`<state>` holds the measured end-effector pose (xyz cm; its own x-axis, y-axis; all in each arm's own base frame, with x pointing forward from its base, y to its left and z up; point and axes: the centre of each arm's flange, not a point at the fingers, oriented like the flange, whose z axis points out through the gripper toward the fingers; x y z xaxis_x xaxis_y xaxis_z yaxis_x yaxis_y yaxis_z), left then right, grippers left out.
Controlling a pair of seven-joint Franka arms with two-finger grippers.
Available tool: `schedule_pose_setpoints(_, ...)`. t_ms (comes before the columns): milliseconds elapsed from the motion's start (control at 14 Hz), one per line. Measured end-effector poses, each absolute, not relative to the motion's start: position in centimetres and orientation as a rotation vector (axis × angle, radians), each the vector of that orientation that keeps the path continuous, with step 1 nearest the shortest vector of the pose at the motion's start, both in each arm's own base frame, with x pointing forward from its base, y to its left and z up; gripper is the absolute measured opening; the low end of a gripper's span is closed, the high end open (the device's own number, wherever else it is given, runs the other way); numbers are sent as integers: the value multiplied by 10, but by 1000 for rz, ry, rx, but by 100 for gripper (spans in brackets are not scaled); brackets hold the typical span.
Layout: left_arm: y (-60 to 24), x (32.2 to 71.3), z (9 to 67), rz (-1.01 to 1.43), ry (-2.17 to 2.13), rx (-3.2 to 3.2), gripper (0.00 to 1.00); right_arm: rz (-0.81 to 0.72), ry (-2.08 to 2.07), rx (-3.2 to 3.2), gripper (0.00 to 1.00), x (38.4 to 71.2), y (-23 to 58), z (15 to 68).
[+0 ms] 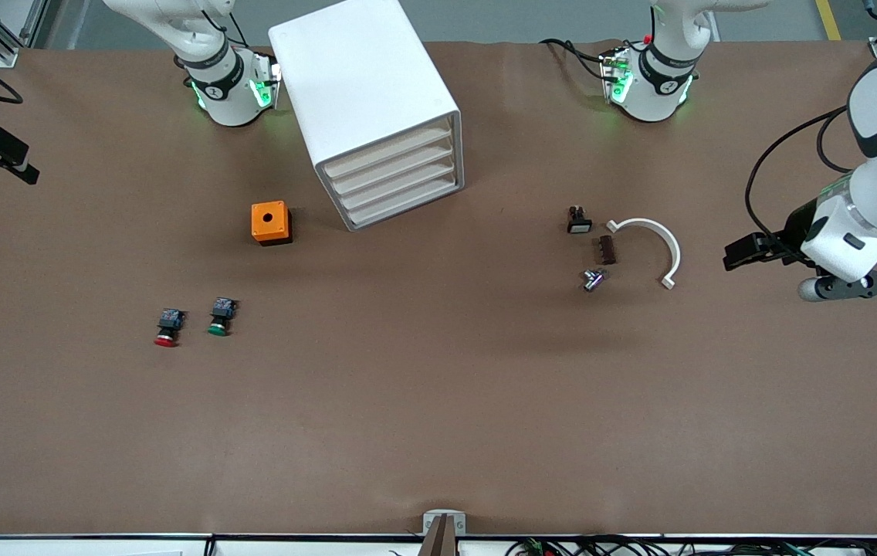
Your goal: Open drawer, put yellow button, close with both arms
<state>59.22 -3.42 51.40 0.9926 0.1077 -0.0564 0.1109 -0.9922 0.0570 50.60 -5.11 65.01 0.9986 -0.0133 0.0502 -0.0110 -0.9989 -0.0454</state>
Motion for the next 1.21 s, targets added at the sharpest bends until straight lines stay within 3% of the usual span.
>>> schedule_pose_setpoints(1211, -19, 540, 609, 56, 122, 3107, 100, -54, 19, -3101, 100, 504, -53, 648)
